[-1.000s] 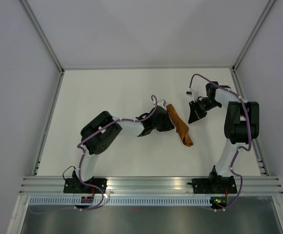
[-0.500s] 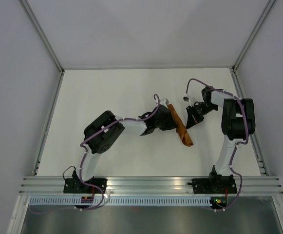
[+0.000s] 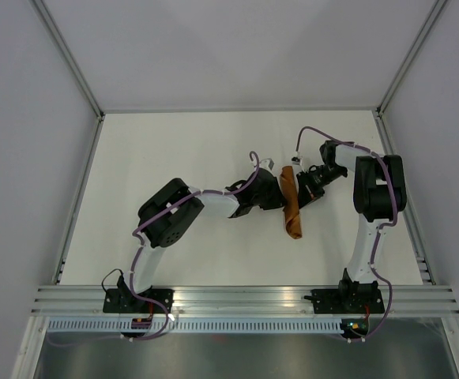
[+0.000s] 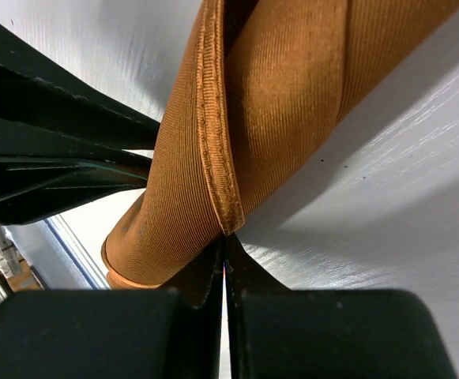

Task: Fold the napkin, place the utensils inside, and roll it up
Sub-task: Roll the napkin with the utensil

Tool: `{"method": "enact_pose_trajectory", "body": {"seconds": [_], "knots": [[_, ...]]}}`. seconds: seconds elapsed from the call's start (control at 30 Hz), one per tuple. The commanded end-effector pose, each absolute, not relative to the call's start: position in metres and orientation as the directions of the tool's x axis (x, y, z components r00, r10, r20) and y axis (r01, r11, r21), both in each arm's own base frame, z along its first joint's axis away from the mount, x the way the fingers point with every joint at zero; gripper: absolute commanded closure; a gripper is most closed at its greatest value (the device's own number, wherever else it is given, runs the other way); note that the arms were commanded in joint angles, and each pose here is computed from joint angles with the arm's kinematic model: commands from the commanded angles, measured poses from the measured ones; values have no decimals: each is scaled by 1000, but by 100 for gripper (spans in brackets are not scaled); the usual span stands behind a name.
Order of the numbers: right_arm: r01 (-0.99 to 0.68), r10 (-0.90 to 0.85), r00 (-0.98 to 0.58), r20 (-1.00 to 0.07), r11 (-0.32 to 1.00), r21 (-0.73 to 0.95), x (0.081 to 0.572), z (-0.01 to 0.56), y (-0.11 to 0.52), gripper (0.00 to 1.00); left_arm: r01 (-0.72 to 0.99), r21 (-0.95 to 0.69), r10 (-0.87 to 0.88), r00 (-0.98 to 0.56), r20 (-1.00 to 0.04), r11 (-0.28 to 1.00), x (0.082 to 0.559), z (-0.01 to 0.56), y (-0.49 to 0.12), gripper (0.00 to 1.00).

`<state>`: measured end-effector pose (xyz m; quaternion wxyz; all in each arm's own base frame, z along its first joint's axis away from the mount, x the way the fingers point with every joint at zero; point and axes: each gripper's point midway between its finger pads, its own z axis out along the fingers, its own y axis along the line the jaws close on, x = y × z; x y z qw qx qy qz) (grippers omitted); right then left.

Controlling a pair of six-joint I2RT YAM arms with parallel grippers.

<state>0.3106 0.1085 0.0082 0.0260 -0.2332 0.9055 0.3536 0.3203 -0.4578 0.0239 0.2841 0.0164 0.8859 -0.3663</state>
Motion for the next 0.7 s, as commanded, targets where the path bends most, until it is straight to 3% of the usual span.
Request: {"method": "enact_pose_trajectory", "body": {"seconds": [0.0,0.23,0.67], "knots": [[-473,-413,-878,-243,667,576,327,-13,106,98,217,-680,-194,-859,-473,700,316,27,-471,75],[-479,-378,-877,-296,724,496,345,0,88,95,233,-673,-183,-854,-487,702,315,34,-468,75],[-441,-306,-894,-327,730,522,357,20,62,86,264,-666,-183,-833,-522,697,318,55,-463,74]]}}
